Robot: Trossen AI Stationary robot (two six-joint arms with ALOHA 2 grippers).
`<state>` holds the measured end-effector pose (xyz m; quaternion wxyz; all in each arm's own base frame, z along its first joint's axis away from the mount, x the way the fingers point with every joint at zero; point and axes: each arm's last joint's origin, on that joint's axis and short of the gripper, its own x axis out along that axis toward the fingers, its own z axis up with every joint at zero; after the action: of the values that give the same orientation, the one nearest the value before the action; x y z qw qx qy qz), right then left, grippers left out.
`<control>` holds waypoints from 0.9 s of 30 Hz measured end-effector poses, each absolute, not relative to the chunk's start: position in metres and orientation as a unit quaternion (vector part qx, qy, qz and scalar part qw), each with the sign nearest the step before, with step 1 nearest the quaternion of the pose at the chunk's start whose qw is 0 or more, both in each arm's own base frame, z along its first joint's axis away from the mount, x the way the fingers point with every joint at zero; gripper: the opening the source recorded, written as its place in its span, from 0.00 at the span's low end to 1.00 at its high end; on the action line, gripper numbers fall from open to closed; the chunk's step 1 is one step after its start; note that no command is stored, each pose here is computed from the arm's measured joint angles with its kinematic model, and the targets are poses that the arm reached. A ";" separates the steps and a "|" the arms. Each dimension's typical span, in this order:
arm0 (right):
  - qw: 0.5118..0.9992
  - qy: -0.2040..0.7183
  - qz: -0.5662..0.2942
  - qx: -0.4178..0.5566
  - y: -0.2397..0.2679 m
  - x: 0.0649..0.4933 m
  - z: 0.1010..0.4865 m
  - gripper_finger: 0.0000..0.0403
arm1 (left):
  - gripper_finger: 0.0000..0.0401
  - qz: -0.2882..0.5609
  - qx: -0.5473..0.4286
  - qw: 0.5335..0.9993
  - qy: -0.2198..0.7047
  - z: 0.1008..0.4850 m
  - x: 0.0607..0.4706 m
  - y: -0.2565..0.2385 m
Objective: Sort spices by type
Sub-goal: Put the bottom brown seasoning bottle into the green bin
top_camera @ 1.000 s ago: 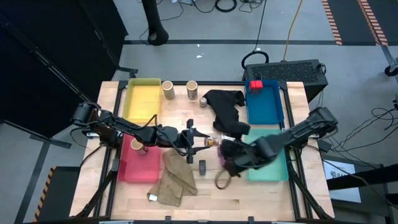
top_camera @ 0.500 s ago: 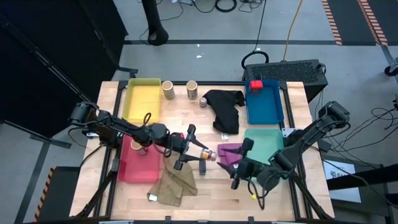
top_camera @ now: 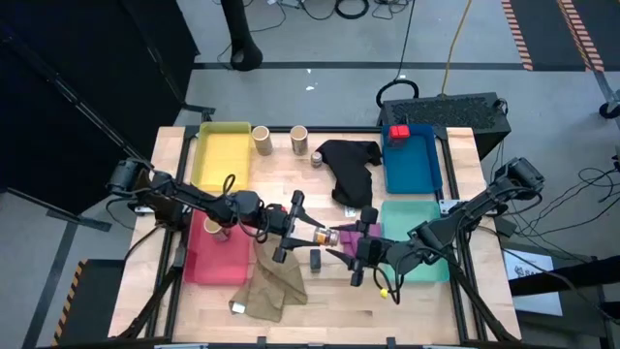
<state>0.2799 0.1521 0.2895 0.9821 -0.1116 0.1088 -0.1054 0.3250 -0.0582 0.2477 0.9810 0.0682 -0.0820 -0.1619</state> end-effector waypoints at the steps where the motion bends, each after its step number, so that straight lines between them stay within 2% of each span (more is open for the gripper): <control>1: 0.982 0.109 -0.106 -0.114 0.152 0.280 0.289 0.58 | 0.50 -0.163 0.068 0.981 -0.080 0.247 0.325 -0.058; 5: 0.982 0.105 -0.104 -0.117 0.152 0.280 0.291 0.53 | 0.50 -0.163 0.068 0.981 -0.080 0.247 0.325 -0.059; 11: 0.981 0.105 -0.108 -0.122 0.151 0.281 0.291 0.37 | 0.50 -0.162 0.069 0.981 -0.080 0.247 0.325 -0.059; 16: 0.981 0.106 -0.108 -0.123 0.149 0.282 0.290 0.36 | 0.55 -0.161 0.068 0.981 -0.080 0.247 0.325 -0.059; 22: 0.981 0.110 -0.108 -0.114 0.147 0.278 0.294 0.36 | 0.56 -0.146 0.068 0.985 -0.058 0.244 0.326 -0.057; 27: 0.978 0.151 -0.116 -0.080 0.140 0.267 0.304 0.36 | 0.57 -0.111 0.068 0.991 -0.031 0.239 0.327 -0.053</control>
<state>0.2669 0.1399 0.3043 0.9784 -0.0801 0.1515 -0.1158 0.3274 -0.0529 0.2390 0.9910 0.0682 -0.0315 -0.1108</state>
